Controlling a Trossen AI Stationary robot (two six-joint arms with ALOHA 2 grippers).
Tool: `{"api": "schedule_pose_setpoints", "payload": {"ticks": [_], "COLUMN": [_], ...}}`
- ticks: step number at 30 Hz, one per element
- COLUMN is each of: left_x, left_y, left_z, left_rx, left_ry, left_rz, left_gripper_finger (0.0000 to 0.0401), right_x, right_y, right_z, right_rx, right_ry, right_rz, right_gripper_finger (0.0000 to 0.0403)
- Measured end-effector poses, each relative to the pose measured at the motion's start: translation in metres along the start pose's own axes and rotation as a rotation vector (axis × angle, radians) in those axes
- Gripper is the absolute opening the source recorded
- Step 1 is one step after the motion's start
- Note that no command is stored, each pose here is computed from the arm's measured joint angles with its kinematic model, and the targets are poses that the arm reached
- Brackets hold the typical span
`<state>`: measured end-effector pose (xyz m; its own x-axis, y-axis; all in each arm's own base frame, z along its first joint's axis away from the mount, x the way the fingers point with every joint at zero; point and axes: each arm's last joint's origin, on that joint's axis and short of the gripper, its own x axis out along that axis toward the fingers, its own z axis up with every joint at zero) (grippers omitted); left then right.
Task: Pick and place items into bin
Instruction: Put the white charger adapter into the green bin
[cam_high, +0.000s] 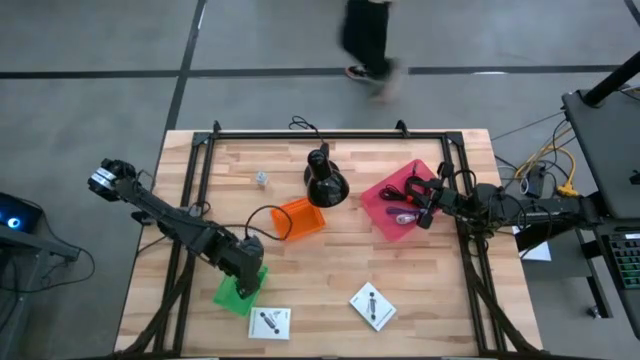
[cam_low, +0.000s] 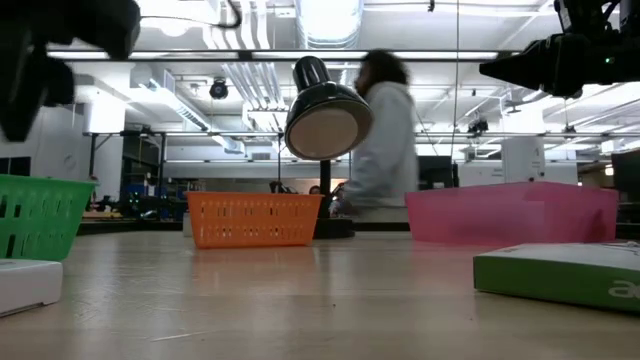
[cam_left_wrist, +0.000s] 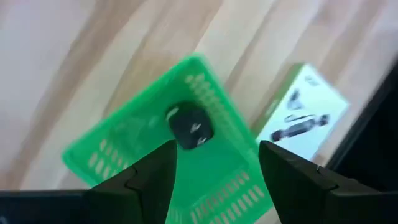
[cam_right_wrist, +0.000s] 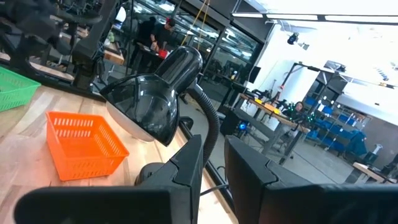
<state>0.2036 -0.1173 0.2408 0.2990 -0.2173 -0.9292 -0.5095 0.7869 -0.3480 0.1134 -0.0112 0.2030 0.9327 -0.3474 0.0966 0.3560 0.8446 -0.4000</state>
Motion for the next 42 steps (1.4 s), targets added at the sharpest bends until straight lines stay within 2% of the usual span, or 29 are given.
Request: {"api": "schedule_pose_setpoints", "payload": {"ticks": [3,6,9,14,17,21,26,30,34,38,42], "left_x": [-0.011,-0.020,-0.027,-0.035,-0.040,-0.046,-0.050,-0.051,-0.064,-0.076,-0.088], "left_y": [0.000,0.004,0.009,0.012,0.014,0.023,0.039,0.057,0.081,0.102,0.119], "left_z": [0.007,0.015,0.024,0.035,0.040,0.052,0.068,0.080,0.094,0.105,0.121], "left_rx": [0.110,0.296,0.492,0.688,0.713,0.603,0.494,0.447,0.340,0.412,0.490], "left_ry": [-0.093,-0.230,-0.427,-0.685,-0.782,-0.866,-0.863,-0.808,-0.770,-0.640,-0.644], "left_rz": [-0.002,0.068,0.239,0.617,0.816,0.976,1.056,1.133,1.144,1.036,0.861], "left_gripper_finger": [0.0212,0.0212,0.0212,0.0212,0.0212,0.0212,0.0212,0.0212,0.0212,0.0212,0.0212], "right_x": [0.000,0.000,0.000,0.000,0.000,0.000,0.000,0.000,0.000,0.000,0.000], "right_y": [0.000,0.000,0.000,0.000,0.000,0.000,0.000,0.000,0.000,0.000,0.000], "right_z": [0.000,0.000,0.000,0.000,0.000,0.000,0.000,0.000,0.000,0.000,0.000], "right_rx": [0.000,0.000,0.000,0.000,0.000,0.002,0.003,0.002,0.000,0.000,-0.001], "right_ry": [0.000,0.000,0.000,0.000,0.000,0.000,-0.001,0.000,0.000,-0.001,0.000], "right_rz": [0.000,0.000,0.000,0.000,0.000,0.000,0.000,0.000,0.000,0.000,0.000], "right_gripper_finger": [0.0057,0.0057,0.0057,0.0057,0.0057,0.0057,0.0057,0.0057,0.0057,0.0057,0.0057]}}
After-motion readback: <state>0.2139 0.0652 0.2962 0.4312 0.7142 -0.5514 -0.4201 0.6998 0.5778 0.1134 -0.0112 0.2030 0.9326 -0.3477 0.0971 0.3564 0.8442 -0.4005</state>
